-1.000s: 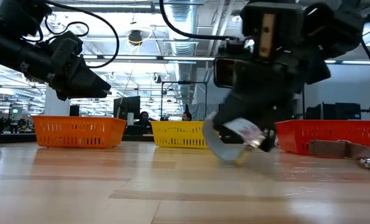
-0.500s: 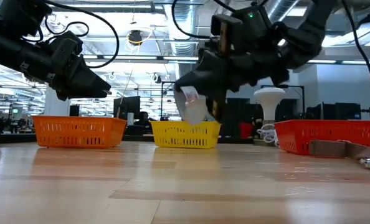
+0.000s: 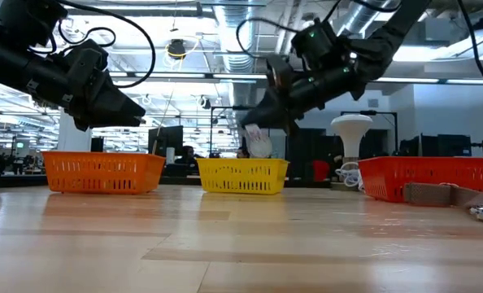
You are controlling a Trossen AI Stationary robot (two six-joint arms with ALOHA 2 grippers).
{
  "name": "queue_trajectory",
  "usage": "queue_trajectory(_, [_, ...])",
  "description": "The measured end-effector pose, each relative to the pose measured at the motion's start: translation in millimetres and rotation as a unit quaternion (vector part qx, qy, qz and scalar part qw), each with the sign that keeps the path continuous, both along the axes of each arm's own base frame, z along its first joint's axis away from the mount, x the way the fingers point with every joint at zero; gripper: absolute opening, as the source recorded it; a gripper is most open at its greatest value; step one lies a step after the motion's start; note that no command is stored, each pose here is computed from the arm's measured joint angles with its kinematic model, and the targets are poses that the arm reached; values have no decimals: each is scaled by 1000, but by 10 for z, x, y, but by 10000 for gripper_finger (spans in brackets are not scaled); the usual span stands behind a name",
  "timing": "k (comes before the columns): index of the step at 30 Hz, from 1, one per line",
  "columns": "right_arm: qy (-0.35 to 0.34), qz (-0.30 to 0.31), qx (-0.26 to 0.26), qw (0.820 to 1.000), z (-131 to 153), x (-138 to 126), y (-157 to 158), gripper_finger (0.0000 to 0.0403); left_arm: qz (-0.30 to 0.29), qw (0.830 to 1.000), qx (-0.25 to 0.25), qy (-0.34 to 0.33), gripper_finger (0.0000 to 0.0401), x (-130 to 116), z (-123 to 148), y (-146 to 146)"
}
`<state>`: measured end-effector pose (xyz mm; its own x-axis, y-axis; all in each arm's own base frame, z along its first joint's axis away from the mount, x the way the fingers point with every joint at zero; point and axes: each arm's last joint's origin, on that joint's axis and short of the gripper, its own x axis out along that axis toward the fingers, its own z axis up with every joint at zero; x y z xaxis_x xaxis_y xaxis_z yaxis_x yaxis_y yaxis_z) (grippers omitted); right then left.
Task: Pick & Place Office items
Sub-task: Put the white wristwatch into the yellow bin, then put the blue charging adapter into the orange bin
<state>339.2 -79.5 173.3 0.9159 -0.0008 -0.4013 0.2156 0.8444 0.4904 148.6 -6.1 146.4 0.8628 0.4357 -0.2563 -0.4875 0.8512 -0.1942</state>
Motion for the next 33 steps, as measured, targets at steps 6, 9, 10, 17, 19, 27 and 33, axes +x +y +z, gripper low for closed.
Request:
queue_trajectory(6, [28,-16,-4,999,-50,-42,-77,16,0,1000,1,0,209,0,0,0])
queue_trajectory(9, [42,-12,-6,999,-75,-53,-70,35,0,1000,1,1,209,0,0,0])
queue_trajectory(10, [44,-12,-6,999,-79,-55,-68,42,0,1000,1,0,209,0,0,0])
queue_trajectory(17, [71,-20,7,997,-125,-89,-88,77,0,1000,0,0,209,0,0,0])
queue_trajectory(19, [77,-26,22,996,-135,-94,-84,88,0,1000,0,0,209,0,0,0])
queue_trajectory(27, [126,-31,44,991,-215,-151,-67,133,0,1000,0,0,209,0,0,0])
queue_trajectory(33, [145,-25,55,988,-244,-180,-73,145,0,1000,0,0,209,0,0,0])
